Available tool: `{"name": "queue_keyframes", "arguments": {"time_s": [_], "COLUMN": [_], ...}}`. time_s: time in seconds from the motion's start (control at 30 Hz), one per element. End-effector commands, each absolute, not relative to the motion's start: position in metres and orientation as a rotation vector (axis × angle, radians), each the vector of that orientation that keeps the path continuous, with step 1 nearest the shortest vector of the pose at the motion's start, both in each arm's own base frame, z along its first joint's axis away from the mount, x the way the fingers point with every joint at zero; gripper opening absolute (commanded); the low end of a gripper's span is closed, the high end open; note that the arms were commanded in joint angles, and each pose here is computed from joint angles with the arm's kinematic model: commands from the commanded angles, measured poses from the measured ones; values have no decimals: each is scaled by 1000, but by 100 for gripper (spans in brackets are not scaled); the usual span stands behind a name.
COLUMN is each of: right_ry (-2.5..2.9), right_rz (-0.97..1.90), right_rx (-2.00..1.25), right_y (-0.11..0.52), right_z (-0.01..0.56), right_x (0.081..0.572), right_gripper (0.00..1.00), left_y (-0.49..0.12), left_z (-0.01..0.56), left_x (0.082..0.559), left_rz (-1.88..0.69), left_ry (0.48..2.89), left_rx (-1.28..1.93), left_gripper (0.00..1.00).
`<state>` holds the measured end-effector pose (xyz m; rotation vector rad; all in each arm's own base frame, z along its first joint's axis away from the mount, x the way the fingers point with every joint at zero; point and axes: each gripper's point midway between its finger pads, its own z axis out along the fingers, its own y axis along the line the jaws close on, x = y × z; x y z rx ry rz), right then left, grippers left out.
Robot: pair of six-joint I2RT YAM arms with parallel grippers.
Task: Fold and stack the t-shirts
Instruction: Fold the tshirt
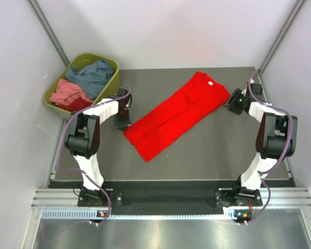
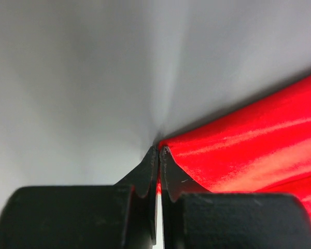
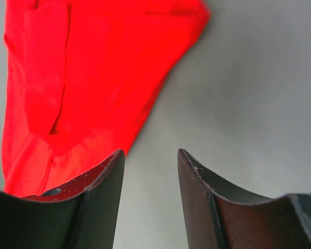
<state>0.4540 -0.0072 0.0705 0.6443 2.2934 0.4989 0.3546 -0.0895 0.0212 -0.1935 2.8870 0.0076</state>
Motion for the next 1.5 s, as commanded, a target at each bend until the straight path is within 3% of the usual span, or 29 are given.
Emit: {"name": "queue_keyframes", "arguments": {"time_s": [0.0, 0.2, 0.3, 0.7, 0.8, 0.83, 0.93, 1.23, 1.47], "right_ry": [2176, 2150, 2154, 2172, 2179, 2171, 2196, 2244, 2164], "right_rz": [525, 514, 540, 559, 543, 535, 498, 440, 458], "right_rx": [634, 687, 689, 748, 767, 762, 762, 725, 702], "right_y": [-16, -27, -25, -25, -28, -30, -37, -56, -70], "right_z": [85, 75, 65, 42, 37, 41, 39, 29, 51], "right_x": [488, 508, 516, 533, 538, 544, 555, 608, 647], "right_gripper": [47, 47, 47, 38, 22, 12, 0, 1, 6], "left_y": [-58, -43, -52, -98, -116, -123, -131, -177, -191], "left_z": [29, 58, 74, 135, 146, 147, 148, 116, 72], "left_x": [320, 350, 367, 394, 397, 396, 395, 381, 369], "left_rz": [231, 377, 311, -51, -184, -239, -276, -516, -475], "left_ry": [2962, 2854, 2812, 2705, 2678, 2681, 2684, 2762, 2868], "left_rx": [-230, -266, -274, -164, -125, -109, -95, -17, 62], "left_gripper": [6, 30, 34, 34, 34, 34, 34, 38, 40]}}
